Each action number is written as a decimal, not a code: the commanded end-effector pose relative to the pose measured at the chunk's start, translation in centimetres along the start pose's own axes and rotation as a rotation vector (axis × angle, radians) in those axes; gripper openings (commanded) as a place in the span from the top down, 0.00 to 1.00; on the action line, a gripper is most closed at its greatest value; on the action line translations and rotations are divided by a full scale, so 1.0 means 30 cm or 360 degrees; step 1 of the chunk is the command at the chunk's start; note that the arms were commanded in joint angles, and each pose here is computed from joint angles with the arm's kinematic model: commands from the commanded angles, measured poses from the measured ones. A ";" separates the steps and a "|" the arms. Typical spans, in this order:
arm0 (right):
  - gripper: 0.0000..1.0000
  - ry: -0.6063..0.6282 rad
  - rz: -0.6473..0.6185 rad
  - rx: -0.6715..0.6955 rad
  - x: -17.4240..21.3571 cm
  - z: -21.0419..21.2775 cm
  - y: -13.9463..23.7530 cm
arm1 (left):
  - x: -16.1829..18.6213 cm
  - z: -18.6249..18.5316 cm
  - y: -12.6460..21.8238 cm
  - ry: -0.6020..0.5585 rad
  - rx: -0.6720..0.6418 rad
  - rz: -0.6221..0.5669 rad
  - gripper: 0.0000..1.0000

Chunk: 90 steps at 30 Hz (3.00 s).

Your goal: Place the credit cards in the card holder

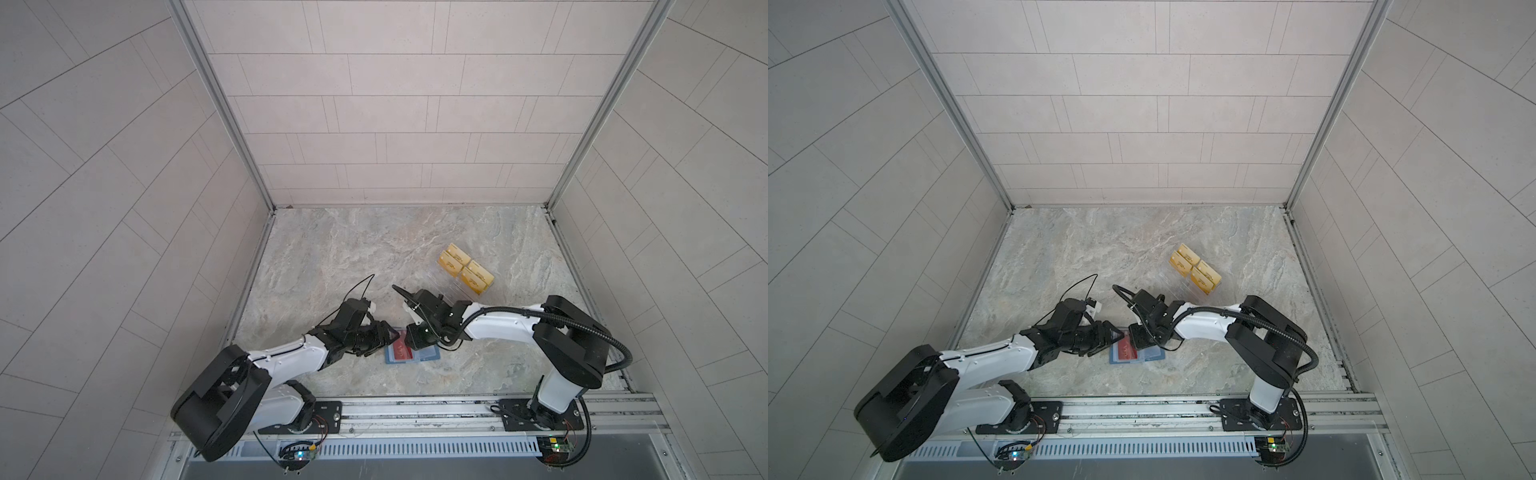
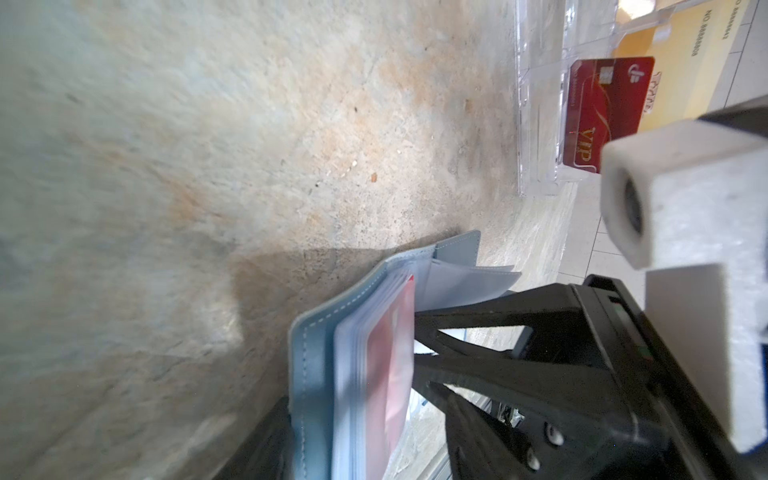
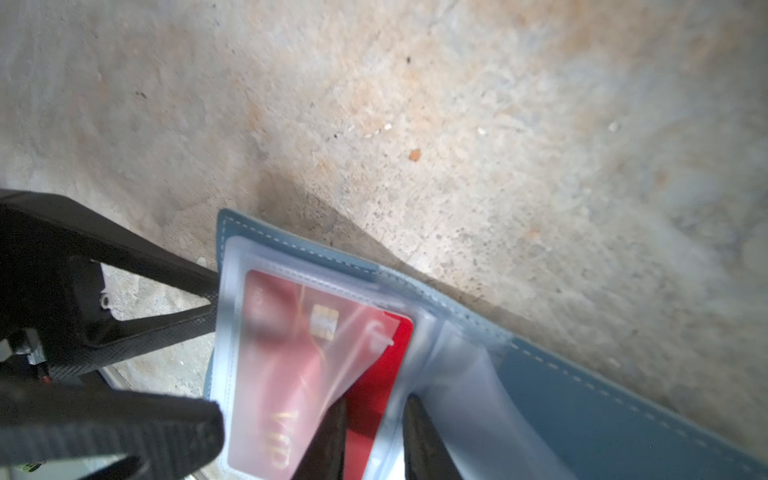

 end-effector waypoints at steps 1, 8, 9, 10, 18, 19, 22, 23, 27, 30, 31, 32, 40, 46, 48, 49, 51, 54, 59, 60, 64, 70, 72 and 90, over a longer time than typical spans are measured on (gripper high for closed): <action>0.73 -0.0040 0.0133 0.0078 0.076 -0.060 -0.067 | -0.040 -0.120 0.028 -0.0135 0.0267 -0.0075 0.39; 0.73 -0.0044 0.0138 0.0052 0.074 -0.048 -0.082 | -0.032 -0.127 0.028 -0.0135 0.0324 -0.0079 0.38; 0.73 -0.0050 0.0135 0.0042 0.074 -0.047 -0.084 | -0.035 -0.134 0.024 -0.0125 0.0361 -0.0079 0.39; 0.73 -0.0057 0.0131 0.0033 0.073 -0.047 -0.085 | -0.032 -0.137 0.019 -0.0122 0.0379 -0.0067 0.39; 0.73 -0.0081 0.0102 -0.0004 0.070 -0.042 -0.079 | -0.008 -0.078 -0.002 -0.0126 0.0139 0.0031 0.54; 0.73 -0.0076 0.0095 -0.0016 0.069 -0.036 -0.074 | -0.004 -0.068 -0.002 -0.0135 0.0086 0.0050 0.56; 0.73 -0.0070 0.0082 -0.0044 0.059 -0.016 -0.058 | 0.002 -0.054 -0.011 -0.0130 0.0010 0.0104 0.68; 0.72 -0.0065 0.0078 -0.0048 0.056 -0.012 -0.052 | 0.001 -0.049 -0.017 -0.0125 -0.0010 0.0114 0.70; 0.67 -0.0019 0.0023 0.0007 0.047 -0.011 0.001 | -0.004 -0.031 -0.019 -0.0119 -0.0132 0.0132 0.82; 0.63 0.0021 -0.0021 0.0096 0.046 -0.034 0.041 | -0.010 -0.021 -0.007 -0.0135 -0.0218 0.0135 0.89; 0.63 0.0033 -0.0032 0.0119 0.046 -0.040 0.052 | -0.013 -0.021 -0.002 -0.0138 -0.0237 0.0130 0.91; 0.63 0.0045 -0.0043 0.0133 0.046 -0.044 0.061 | -0.016 -0.023 0.005 -0.0140 -0.0252 0.0126 0.92; 0.61 0.0074 -0.0142 0.0066 0.016 -0.018 0.128 | -0.017 0.005 0.087 -0.0191 -0.0589 0.0213 0.92; 0.61 0.0071 -0.0154 0.0025 0.022 -0.035 0.120 | -0.041 -0.020 0.143 -0.0346 -0.0976 0.0327 0.86; 0.61 0.0056 -0.0158 0.0012 0.025 -0.048 0.113 | -0.047 -0.034 0.143 -0.0380 -0.1053 0.0355 0.85; 0.61 0.0053 -0.0162 0.0000 0.024 -0.051 0.112 | -0.046 -0.038 0.135 -0.0387 -0.1078 0.0372 0.83; 0.61 0.0048 -0.0179 -0.0013 0.020 -0.058 0.114 | -0.044 -0.041 0.121 -0.0408 -0.1137 0.0405 0.82; 0.59 0.0045 -0.0205 -0.0062 0.007 -0.055 0.126 | -0.044 -0.062 0.093 -0.0463 -0.1221 0.0455 0.80; 0.55 0.0069 -0.0248 -0.0114 -0.012 -0.045 0.157 | -0.033 -0.095 0.032 -0.0500 -0.1237 0.0529 0.77; 0.54 0.0070 -0.0254 -0.0121 -0.013 -0.045 0.158 | -0.032 -0.098 0.025 -0.0489 -0.1225 0.0535 0.76; 0.54 0.0062 -0.0249 -0.0144 -0.013 -0.052 0.145 | -0.047 -0.131 0.008 -0.0476 -0.1165 0.0520 0.55; 0.54 -0.0048 -0.0229 -0.0221 -0.009 -0.104 0.119 | -0.045 -0.227 -0.019 -0.0452 -0.0952 0.0472 0.43; 0.54 -0.0060 -0.0231 -0.0229 -0.012 -0.114 0.123 | -0.040 -0.252 -0.033 -0.0437 -0.0831 0.0455 0.42; 0.54 -0.0196 -0.0315 -0.0172 -0.018 -0.178 0.240 | 0.047 -0.223 -0.197 -0.0392 -0.0202 0.0421 0.44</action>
Point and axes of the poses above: each gripper's point midway between its finger pads, its own y axis back along the fingers, its own z axis along the line the jaws close on, x = y × z, the point moved 5 cm from there along y, back along the fingers, and after that the axes turned 13 degrees about -y, right-handed, at the moved point
